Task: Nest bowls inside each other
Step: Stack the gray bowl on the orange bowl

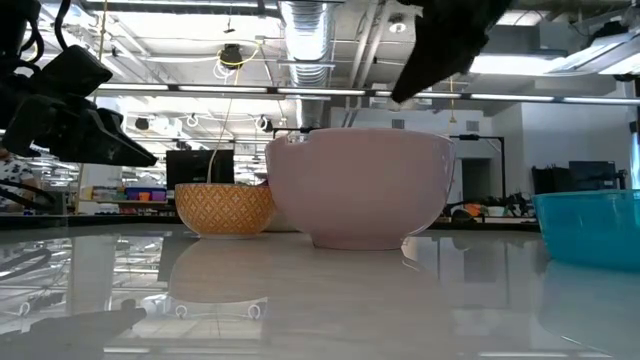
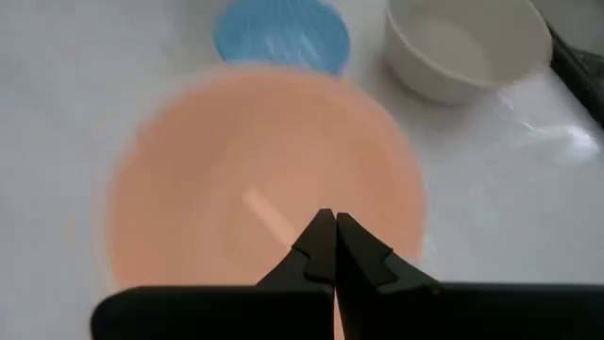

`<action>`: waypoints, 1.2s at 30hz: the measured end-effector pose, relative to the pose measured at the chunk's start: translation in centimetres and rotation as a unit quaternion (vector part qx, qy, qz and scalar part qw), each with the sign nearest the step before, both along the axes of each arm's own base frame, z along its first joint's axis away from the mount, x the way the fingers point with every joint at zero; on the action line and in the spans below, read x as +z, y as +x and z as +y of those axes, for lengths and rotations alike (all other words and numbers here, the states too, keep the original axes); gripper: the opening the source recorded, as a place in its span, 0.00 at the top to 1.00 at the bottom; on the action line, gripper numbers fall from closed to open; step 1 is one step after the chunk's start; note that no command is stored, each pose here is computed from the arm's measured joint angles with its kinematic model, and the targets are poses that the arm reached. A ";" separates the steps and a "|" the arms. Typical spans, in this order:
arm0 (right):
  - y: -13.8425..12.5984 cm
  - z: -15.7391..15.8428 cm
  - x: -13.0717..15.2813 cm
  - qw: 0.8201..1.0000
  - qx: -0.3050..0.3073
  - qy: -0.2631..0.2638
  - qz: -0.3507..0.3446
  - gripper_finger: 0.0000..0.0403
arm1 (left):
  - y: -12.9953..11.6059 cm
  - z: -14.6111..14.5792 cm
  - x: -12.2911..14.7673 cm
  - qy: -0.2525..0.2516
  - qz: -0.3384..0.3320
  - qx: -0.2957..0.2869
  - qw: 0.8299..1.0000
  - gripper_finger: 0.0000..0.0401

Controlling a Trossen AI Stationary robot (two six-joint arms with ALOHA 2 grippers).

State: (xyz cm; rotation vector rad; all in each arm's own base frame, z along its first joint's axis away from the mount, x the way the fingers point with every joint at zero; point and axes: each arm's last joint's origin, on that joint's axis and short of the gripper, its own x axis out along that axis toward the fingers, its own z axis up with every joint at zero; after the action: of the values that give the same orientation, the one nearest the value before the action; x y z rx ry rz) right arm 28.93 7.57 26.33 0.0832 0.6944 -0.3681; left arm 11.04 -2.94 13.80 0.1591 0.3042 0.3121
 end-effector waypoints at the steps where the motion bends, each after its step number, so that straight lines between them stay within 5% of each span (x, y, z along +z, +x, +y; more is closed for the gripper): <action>1: -0.5 -0.4 -0.3 1.000 0.000 0.005 -0.017 0.95 | 0.0 0.0 0.0 0.000 0.000 0.000 1.000 0.69; 14: -2.7 -6.1 -4.9 0.986 0.046 0.102 -0.125 0.94 | 0.0 0.0 0.0 0.000 0.001 0.000 1.000 0.69; 23: -2.5 -7.3 -6.0 0.988 0.023 0.112 -0.100 0.94 | 0.0 0.0 0.0 0.000 0.001 0.000 1.000 0.69; 36: 0.6 -10.0 -0.5 0.986 0.018 0.037 -0.160 0.92 | 0.0 0.0 0.0 0.000 0.001 0.000 1.000 0.69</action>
State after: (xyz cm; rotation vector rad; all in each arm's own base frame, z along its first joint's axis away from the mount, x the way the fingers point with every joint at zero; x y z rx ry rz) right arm 29.57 -2.48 25.84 0.1956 0.3905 -0.2859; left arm 11.04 -2.93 13.79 0.1600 0.3055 0.3125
